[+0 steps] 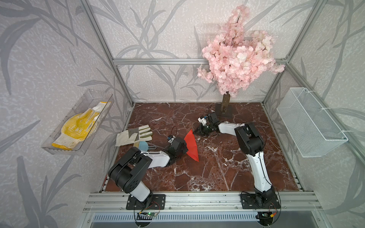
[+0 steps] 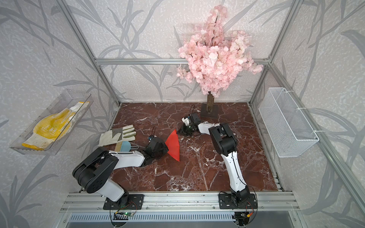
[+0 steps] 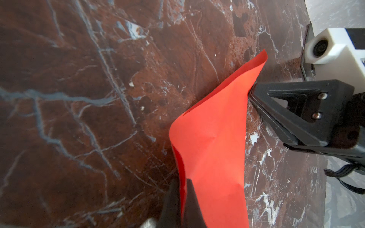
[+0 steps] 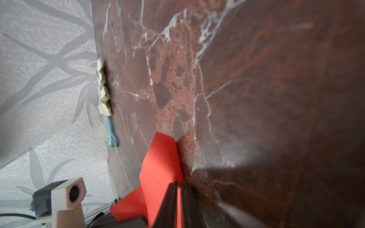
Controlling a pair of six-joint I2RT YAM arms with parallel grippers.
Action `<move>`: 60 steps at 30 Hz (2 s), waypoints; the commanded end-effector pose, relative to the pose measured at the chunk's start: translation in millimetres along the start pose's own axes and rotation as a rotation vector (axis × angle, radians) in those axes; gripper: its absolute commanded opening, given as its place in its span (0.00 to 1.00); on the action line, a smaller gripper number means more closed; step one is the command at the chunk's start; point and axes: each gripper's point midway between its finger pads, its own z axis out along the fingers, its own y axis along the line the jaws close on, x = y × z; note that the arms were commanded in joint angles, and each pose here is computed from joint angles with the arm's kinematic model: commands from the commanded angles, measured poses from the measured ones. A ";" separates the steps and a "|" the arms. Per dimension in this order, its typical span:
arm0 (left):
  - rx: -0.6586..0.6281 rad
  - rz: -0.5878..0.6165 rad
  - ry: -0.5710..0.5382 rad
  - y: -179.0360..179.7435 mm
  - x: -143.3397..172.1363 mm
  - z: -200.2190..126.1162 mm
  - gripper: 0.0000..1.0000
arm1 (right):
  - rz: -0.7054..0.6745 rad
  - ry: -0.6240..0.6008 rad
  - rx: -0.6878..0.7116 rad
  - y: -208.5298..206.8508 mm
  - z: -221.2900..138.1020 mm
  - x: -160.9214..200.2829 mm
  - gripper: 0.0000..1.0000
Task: Fold the square paper diagonally
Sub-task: Fold the paper at the center of the board.
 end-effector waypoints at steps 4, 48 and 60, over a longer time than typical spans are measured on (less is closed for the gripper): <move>-0.182 0.020 0.080 52.8 25.2 -0.8 0.00 | -0.041 -0.095 0.045 6.5 -30.1 -5.2 0.08; -0.165 0.050 0.149 43.7 36.8 9.6 0.00 | 0.064 -0.041 0.084 -32.6 0.4 -11.5 0.03; -0.170 0.046 0.148 44.9 36.8 9.3 0.00 | 0.084 -0.041 0.086 -39.6 8.4 -27.9 0.03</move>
